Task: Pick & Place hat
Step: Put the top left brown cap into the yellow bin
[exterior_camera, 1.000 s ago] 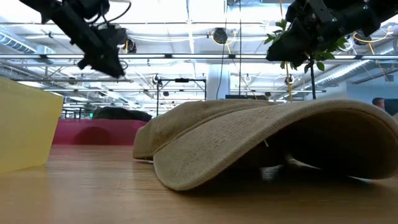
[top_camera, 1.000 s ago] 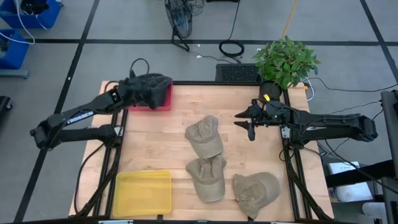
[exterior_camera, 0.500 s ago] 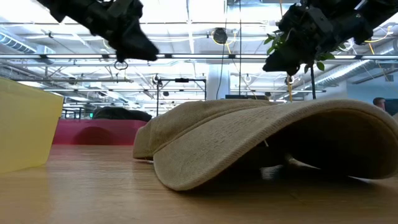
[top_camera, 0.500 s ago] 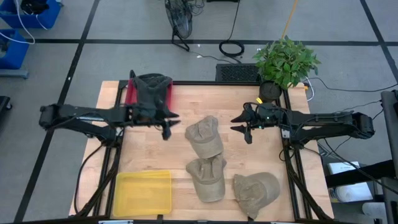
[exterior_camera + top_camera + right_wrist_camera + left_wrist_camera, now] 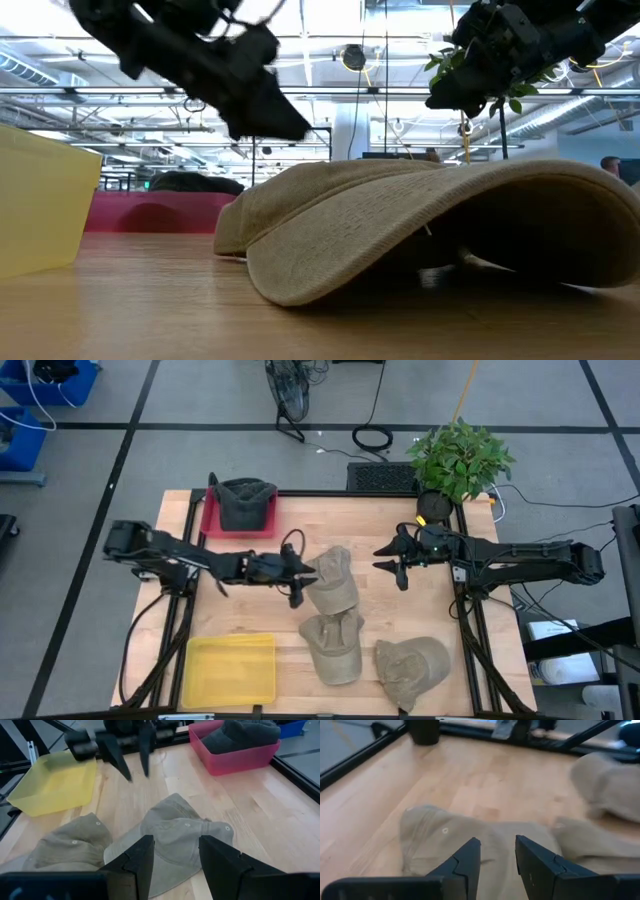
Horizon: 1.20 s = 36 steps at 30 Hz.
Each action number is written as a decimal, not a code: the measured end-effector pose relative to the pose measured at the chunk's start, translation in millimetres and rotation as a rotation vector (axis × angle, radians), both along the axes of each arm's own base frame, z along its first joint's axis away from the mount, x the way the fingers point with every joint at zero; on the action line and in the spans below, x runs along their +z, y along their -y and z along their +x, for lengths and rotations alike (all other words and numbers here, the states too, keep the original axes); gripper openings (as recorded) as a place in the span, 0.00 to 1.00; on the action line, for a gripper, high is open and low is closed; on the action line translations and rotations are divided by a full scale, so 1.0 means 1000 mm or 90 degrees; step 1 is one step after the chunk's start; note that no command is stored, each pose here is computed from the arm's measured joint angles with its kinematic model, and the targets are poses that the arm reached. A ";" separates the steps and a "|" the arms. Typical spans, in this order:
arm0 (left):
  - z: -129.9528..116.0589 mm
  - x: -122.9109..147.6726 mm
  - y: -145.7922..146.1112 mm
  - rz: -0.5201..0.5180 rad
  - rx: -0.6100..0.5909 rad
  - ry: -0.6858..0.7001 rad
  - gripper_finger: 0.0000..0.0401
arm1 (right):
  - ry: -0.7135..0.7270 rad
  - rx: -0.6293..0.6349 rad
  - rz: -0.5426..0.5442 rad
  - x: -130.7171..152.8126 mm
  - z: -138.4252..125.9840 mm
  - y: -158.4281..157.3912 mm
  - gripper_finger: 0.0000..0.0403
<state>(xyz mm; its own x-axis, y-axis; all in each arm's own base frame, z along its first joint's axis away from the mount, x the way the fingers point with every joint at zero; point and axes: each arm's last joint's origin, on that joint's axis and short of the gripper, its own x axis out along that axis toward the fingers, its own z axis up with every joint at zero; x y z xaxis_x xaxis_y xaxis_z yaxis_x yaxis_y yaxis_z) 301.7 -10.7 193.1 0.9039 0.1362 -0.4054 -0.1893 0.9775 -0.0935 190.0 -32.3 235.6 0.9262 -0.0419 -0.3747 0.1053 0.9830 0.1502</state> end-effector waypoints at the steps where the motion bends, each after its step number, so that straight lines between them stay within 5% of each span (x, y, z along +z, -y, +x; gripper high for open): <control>1: 0.005 -0.005 0.000 0.004 0.009 -0.011 0.32 | 0.000 0.000 0.000 0.000 0.000 0.000 0.35; 13: 0.063 -0.044 -0.002 -0.023 0.048 -0.127 0.48 | -0.013 0.003 -0.005 -0.002 -0.001 0.000 0.35; 21: 0.070 -0.043 -0.009 -0.037 0.074 -0.177 0.60 | -0.040 0.004 -0.002 -0.006 -0.002 -0.001 0.35; 36: 0.072 -0.055 -0.011 -0.031 0.056 -0.199 0.23 | -0.039 0.004 -0.002 -0.005 -0.003 -0.001 0.35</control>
<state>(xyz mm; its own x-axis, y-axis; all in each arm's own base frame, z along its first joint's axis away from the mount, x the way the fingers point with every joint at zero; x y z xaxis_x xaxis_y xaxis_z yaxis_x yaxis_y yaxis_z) 373.9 0.6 137.7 0.7201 0.1827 -0.6694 -0.3001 0.9518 -0.0630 187.5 -31.8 230.3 0.9019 -0.0373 -0.4304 0.1076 0.9843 0.1402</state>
